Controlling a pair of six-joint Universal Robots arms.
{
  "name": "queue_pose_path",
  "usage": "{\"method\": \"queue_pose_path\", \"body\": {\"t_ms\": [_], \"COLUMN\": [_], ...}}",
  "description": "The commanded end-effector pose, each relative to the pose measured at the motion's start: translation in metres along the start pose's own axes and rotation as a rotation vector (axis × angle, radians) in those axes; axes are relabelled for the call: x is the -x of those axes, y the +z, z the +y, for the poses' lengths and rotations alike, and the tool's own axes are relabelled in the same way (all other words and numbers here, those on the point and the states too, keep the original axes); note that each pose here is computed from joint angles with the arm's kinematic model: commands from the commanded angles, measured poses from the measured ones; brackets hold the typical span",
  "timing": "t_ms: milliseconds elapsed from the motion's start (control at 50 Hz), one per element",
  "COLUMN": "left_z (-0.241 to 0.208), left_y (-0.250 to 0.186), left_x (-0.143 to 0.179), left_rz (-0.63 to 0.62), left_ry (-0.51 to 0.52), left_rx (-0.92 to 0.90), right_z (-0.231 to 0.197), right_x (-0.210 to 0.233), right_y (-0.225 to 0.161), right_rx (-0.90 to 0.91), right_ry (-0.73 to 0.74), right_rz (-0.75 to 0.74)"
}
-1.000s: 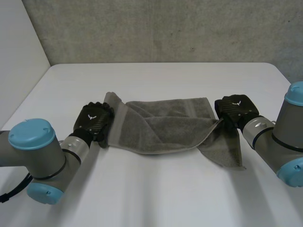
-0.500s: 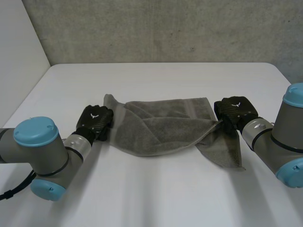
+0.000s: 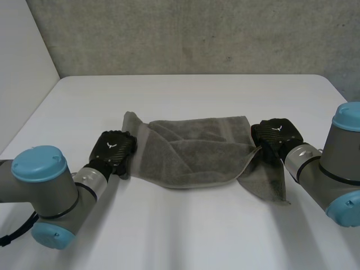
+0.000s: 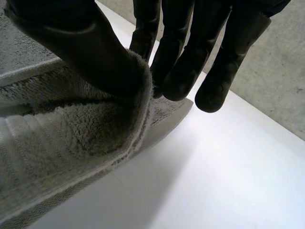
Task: Fold the towel.
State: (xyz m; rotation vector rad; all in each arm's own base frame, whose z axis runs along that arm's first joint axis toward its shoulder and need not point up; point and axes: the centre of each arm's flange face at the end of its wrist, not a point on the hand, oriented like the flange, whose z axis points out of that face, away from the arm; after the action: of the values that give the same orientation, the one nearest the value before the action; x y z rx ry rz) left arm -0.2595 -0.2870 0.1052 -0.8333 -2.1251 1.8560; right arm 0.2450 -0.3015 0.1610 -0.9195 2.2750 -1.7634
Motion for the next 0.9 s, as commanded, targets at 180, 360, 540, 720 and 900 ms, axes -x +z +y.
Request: {"method": "queue_pose_path", "body": {"t_ms": [180, 360, 540, 720, 900], "left_z": [0.000, -0.023, -0.031, -0.034, -0.039], "left_y": [0.015, 0.007, -0.003, -0.009, -0.012], "left_x": [0.002, 0.017, 0.056, 0.066, 0.066], "left_rz": [-0.011, -0.073, -0.266, -0.295, -0.294], "left_ry": [-0.002, -0.013, -0.052, -0.102, -0.143], "left_rx": [-0.013, -0.020, 0.001, -0.009, -0.020], "right_z": [0.001, 0.009, 0.009, 0.008, 0.037], "right_x": [0.000, 0.003, 0.006, 0.004, 0.000], "right_y": [0.000, 0.001, -0.015, -0.030, -0.056], "right_rx": [0.002, 0.056, 0.168, 0.225, 0.321], "right_ry": [0.002, 0.010, 0.055, 0.244, 0.407], "right_rz": [0.000, -0.010, -0.050, -0.049, -0.055]}}
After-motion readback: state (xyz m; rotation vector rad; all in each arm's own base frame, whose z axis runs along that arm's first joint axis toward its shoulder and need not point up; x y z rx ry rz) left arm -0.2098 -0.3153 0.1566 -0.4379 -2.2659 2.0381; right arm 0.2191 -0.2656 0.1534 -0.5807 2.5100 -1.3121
